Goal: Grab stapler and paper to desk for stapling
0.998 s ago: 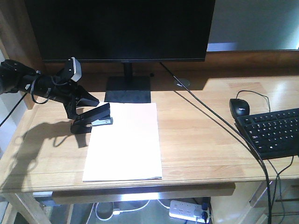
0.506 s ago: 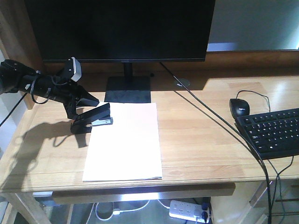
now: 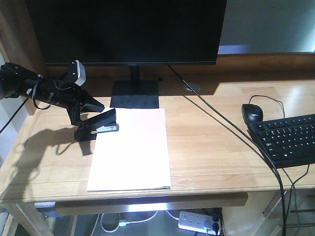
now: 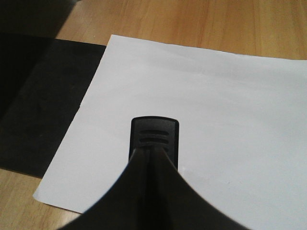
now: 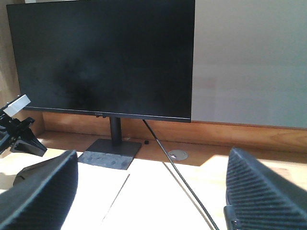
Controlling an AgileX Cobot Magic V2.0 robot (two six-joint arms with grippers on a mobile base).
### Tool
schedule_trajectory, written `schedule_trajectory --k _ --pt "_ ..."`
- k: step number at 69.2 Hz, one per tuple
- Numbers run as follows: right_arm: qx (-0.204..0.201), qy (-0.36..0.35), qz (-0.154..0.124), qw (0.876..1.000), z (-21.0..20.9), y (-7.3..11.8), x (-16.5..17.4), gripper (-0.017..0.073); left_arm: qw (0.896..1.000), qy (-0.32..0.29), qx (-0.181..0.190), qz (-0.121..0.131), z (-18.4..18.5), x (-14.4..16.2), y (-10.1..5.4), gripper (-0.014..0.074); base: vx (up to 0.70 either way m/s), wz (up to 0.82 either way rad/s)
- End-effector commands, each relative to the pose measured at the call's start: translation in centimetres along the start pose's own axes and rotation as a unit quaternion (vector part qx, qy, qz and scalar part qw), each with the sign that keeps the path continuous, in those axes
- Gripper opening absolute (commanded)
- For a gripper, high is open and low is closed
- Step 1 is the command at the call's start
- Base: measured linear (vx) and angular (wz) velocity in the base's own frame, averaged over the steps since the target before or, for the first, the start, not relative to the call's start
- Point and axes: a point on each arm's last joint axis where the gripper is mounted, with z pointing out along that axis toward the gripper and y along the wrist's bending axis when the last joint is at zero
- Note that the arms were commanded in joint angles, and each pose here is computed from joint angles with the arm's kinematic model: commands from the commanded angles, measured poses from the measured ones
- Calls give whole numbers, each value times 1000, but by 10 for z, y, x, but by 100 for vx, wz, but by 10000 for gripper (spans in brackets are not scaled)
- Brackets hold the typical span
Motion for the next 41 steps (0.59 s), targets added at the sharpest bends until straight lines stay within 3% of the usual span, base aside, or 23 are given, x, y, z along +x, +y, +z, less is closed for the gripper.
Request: schedule_trajectory --k 1,41 --pt "-13 -25 -14 1000 -1 2 -11 591 999 -39 -23 19 -21 -36 1 -6 0 0" --pt "-13 -25 -14 1000 -1 2 -11 591 999 -45 -18 21 -15 -38 0 -6 0 0"
